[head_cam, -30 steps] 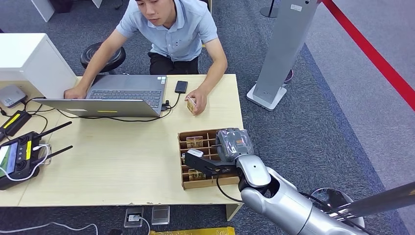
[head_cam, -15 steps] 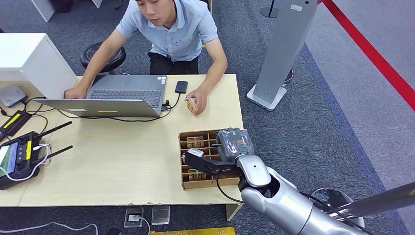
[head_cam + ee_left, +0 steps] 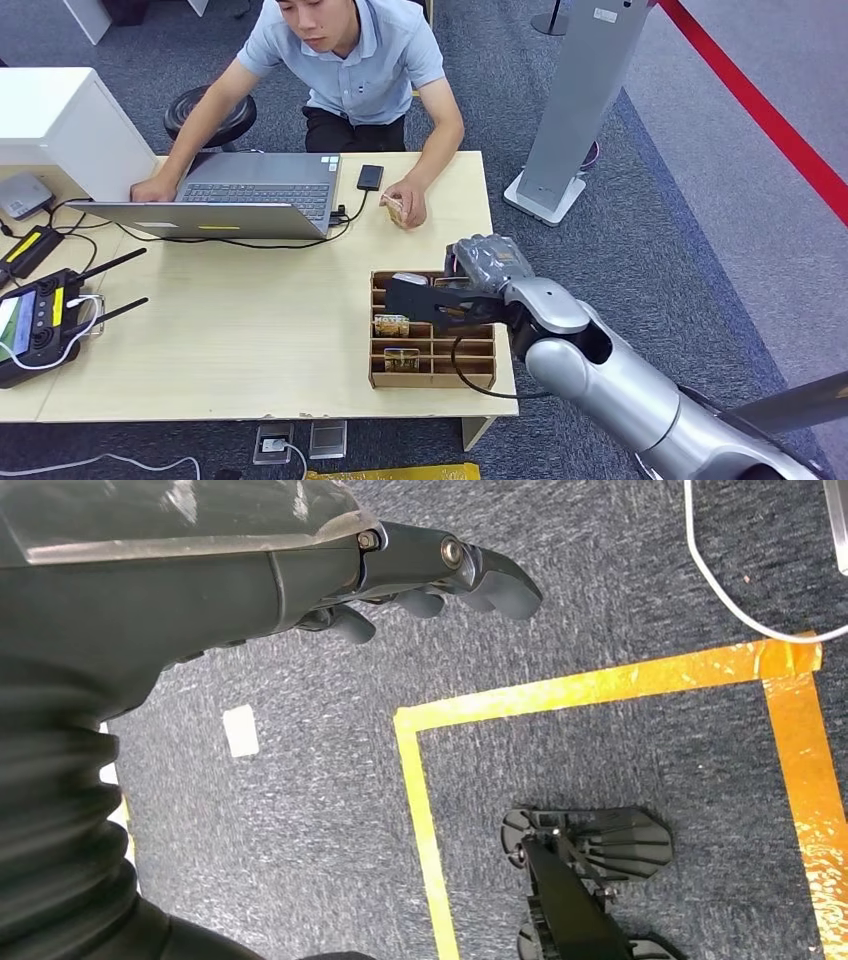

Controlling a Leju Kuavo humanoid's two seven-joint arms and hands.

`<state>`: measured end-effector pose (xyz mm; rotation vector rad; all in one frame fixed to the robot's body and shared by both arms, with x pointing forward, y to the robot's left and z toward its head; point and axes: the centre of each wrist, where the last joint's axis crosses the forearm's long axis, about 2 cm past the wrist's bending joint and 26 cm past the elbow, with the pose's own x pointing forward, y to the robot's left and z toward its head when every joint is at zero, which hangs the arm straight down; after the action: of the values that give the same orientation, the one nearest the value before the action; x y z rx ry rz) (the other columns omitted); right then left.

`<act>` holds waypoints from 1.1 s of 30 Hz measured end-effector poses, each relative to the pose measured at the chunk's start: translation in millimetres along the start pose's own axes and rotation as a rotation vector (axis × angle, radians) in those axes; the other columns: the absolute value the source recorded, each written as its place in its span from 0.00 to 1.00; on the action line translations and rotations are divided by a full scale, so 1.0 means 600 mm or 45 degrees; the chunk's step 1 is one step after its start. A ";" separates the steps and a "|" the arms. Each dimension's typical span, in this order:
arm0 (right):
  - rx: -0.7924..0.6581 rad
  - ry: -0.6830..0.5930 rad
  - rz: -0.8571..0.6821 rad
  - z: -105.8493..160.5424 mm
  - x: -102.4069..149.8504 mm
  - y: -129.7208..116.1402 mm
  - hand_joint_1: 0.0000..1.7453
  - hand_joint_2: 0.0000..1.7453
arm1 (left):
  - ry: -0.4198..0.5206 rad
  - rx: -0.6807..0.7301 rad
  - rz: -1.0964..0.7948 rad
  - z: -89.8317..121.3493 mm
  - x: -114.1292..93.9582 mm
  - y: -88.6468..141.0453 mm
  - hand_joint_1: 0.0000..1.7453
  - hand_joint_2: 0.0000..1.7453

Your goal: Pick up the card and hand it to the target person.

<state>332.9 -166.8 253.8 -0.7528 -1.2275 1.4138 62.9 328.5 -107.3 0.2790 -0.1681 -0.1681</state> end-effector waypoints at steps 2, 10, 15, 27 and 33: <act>-0.062 -0.027 -0.021 0.007 0.001 -0.027 0.89 1.00 | -0.002 -0.002 0.001 0.000 0.000 0.000 0.00 1.00; -0.452 -0.185 -0.095 0.025 0.019 -0.086 0.89 1.00 | -0.030 -0.007 -0.001 0.000 0.001 0.000 0.00 1.00; -0.612 -0.336 -0.078 0.013 0.027 -0.073 0.89 1.00 | -0.057 -0.009 -0.020 0.000 0.012 0.002 0.00 1.00; -0.596 -0.389 -0.053 -0.042 0.030 0.002 0.89 1.00 | -0.074 -0.033 -0.017 -0.001 0.027 0.003 0.00 1.00; -0.537 -0.362 -0.043 -0.055 0.033 0.023 0.89 1.00 | -0.067 -0.041 -0.009 -0.001 0.024 0.003 0.00 1.00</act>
<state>354.6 -137.4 235.3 -0.8265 -1.7866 1.2773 77.3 327.3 -105.1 0.2436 -0.2165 -0.1847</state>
